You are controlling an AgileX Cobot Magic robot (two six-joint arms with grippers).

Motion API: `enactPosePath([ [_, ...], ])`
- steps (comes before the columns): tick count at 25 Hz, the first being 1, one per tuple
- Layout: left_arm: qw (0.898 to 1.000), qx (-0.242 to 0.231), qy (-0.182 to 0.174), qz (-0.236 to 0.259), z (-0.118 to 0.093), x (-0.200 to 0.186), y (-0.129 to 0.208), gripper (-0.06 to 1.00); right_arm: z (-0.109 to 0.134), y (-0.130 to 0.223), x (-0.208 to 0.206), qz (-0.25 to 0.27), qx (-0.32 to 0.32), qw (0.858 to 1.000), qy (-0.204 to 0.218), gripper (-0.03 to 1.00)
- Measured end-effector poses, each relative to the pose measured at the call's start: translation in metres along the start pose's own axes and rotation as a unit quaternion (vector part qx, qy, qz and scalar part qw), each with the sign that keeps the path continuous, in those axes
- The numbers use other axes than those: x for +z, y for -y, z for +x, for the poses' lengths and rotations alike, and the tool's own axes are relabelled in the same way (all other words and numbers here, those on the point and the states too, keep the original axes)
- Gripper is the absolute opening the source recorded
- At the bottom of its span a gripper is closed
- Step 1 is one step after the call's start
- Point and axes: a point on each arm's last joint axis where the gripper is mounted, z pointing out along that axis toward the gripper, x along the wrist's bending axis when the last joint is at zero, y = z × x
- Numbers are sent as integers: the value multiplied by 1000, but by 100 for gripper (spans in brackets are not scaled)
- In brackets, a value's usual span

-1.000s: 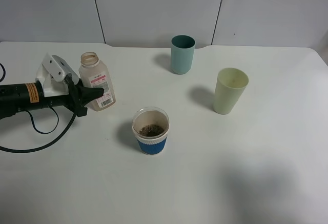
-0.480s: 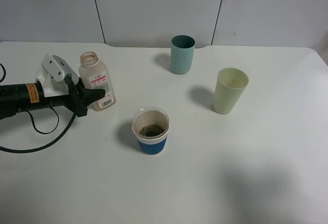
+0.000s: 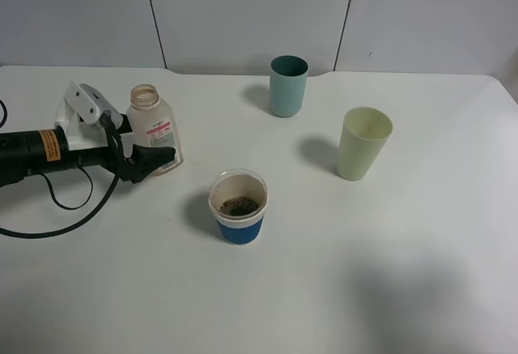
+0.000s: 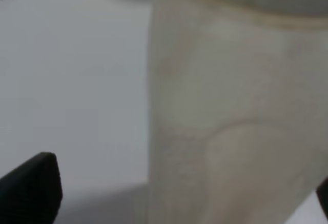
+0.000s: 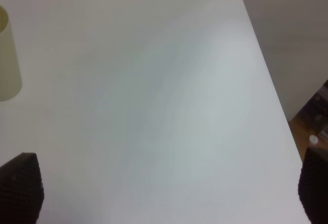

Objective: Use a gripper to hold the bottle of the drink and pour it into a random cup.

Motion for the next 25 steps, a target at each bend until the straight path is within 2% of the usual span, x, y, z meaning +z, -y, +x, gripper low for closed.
enactPosePath([
  [4, 1000, -5, -21, 4, 0, -9, -23, 98, 0, 0, 0, 0, 0, 1000, 0, 99],
  [8, 998, 39, -50, 12, -4, -24, -52, 98, 0, 0, 0, 0, 0, 1000, 0, 99],
  [12, 992, 74, -97, -2, -9, -43, -83, 98, 0, 0, 0, 0, 0, 1000, 0, 99],
  [20, 969, 120, -197, -83, -28, -89, -146, 98, 0, 0, 0, 0, 0, 1000, 0, 99],
  [23, 958, 118, -235, -113, -37, -106, -162, 98, 0, 0, 0, 0, 0, 1000, 0, 99],
  [25, 949, 90, -272, -133, -40, -120, -171, 98, 0, 0, 0, 0, 0, 1000, 0, 99],
])
